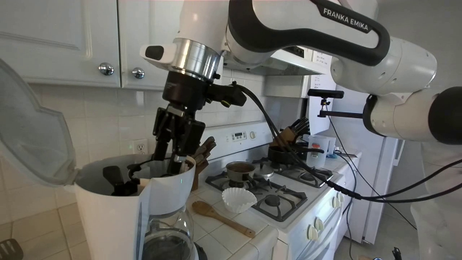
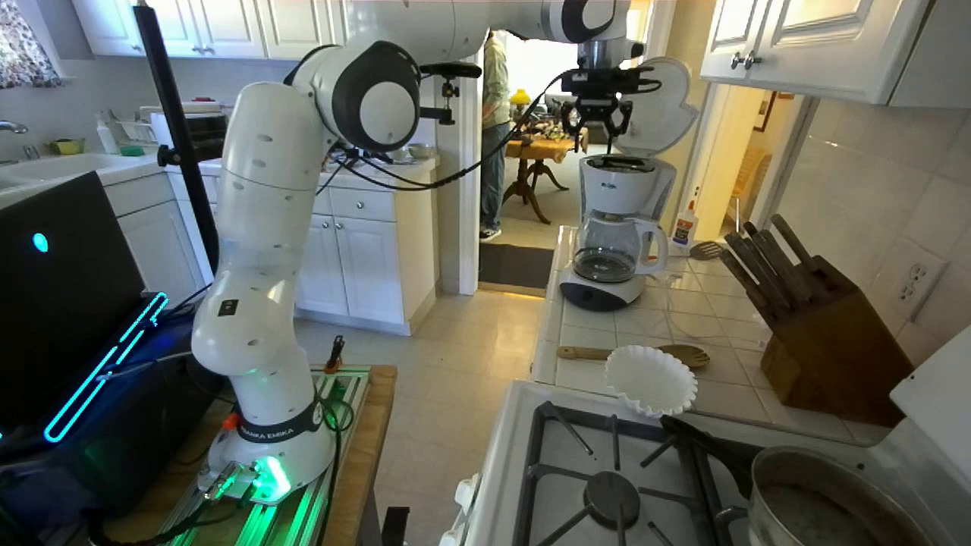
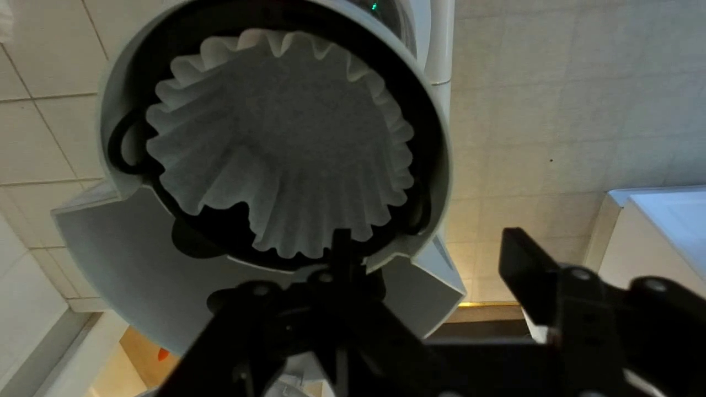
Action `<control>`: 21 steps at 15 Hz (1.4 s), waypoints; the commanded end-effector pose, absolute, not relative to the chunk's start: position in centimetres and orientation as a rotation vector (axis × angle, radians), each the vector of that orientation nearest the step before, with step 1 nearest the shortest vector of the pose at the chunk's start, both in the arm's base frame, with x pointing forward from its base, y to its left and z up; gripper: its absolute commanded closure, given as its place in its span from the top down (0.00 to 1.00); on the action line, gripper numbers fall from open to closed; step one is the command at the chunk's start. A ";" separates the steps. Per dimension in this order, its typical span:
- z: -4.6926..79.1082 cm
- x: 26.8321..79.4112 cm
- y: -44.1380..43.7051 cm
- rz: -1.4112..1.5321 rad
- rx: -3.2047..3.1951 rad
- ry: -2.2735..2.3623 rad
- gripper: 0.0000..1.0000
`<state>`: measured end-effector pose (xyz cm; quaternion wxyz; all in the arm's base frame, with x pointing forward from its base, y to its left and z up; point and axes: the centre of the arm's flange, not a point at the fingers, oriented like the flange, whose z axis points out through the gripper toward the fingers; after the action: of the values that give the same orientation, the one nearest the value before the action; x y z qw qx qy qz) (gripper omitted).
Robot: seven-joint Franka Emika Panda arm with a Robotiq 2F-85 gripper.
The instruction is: Remove the black object from the coffee machine, then put it on the counter
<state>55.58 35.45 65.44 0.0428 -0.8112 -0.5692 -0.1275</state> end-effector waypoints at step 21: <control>63.7 56.5 35.2 -0.321 -2.459 -1.718 0.35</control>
<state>56.52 35.34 63.66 0.0494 -0.8149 -0.5662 -0.1138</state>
